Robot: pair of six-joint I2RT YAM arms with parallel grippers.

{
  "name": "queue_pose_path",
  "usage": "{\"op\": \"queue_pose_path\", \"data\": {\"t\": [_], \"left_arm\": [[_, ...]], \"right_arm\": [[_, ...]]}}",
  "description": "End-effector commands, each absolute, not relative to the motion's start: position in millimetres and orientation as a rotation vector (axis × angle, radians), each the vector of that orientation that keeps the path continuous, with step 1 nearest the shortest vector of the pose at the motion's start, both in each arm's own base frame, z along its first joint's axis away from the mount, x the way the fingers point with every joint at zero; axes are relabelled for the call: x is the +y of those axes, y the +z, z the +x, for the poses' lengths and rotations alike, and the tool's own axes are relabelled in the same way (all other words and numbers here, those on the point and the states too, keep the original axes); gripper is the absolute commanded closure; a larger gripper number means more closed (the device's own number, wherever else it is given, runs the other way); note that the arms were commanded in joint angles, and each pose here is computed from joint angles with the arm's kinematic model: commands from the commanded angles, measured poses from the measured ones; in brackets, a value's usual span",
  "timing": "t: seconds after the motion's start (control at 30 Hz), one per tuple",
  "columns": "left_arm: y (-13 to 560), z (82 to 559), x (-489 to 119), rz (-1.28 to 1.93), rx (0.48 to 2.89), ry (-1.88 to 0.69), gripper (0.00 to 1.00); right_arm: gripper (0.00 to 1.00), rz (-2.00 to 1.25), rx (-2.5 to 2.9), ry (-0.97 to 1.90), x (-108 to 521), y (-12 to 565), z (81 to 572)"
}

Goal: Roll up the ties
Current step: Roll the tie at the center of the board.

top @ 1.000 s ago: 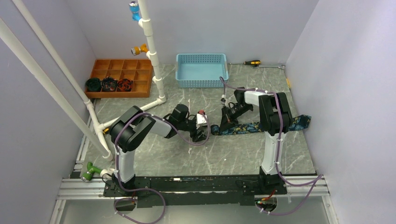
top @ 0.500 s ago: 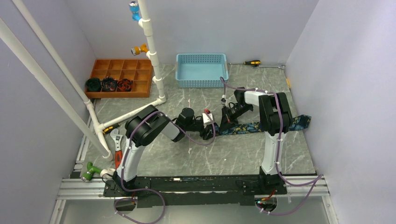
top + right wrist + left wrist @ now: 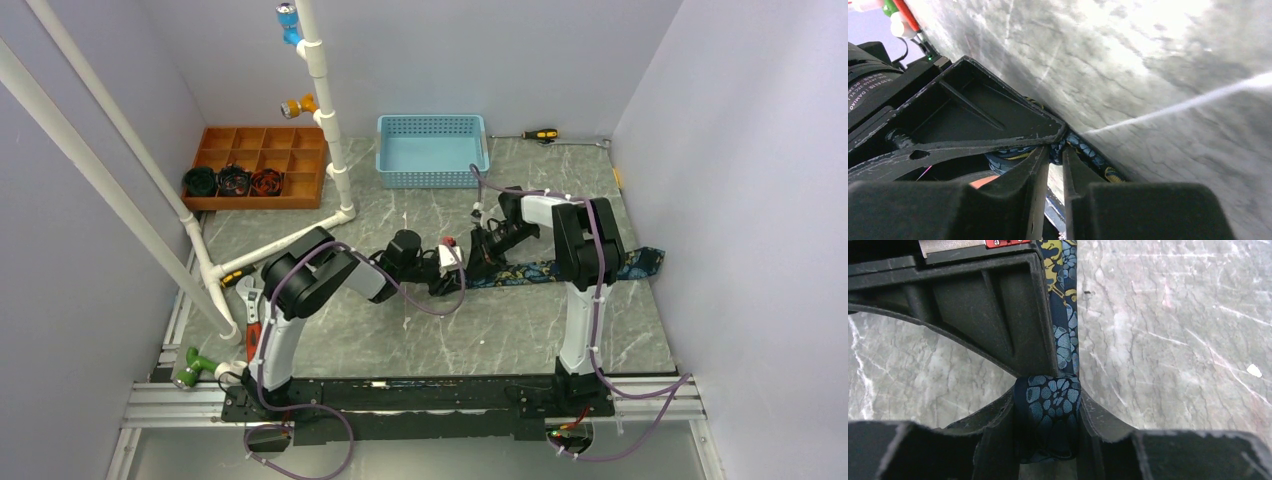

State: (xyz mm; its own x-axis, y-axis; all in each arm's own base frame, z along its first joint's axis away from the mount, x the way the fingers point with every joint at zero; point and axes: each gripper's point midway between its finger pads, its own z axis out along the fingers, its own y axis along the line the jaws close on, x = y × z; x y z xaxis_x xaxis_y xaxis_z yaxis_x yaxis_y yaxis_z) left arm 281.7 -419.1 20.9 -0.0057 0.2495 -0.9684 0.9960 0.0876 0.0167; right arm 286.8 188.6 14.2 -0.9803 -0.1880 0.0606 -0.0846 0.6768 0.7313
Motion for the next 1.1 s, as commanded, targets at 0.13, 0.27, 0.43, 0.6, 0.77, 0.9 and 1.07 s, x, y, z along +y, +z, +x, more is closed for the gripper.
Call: {"op": "queue_pose_path", "data": {"t": [0.13, 0.27, 0.43, 0.6, 0.77, 0.9, 1.07], "left_arm": [[-67, 245, -347, 1.553, 1.902, -0.870, 0.76], [-70, 248, -343, 1.570, 1.945, -0.832, 0.76], [-72, 243, -337, 1.589, 1.970, -0.832, 0.75], [-73, 241, -333, 1.607, 1.975, -0.821, 0.75], [-75, 242, -333, 1.610, 1.986, -0.818, 0.73], [-77, 242, -333, 1.614, 1.991, -0.819, 0.72], [-76, 244, -335, 1.615, 1.991, -0.824, 0.70]], "right_arm": [[0.52, 0.338, -2.824, -1.275, 177, 46, 295], [0.49, 0.328, -2.795, -1.377, 189, 64, 290], [0.51, 0.325, -2.759, -1.393, 192, 64, 286], [0.49, 0.357, -2.738, -1.483, 194, 82, 286], [0.46, 0.365, -2.693, -1.577, 201, 97, 286], [0.44, 0.376, -2.689, -1.549, 202, 92, 283], [0.54, 0.403, -2.737, -1.408, 206, 65, 285]]}}
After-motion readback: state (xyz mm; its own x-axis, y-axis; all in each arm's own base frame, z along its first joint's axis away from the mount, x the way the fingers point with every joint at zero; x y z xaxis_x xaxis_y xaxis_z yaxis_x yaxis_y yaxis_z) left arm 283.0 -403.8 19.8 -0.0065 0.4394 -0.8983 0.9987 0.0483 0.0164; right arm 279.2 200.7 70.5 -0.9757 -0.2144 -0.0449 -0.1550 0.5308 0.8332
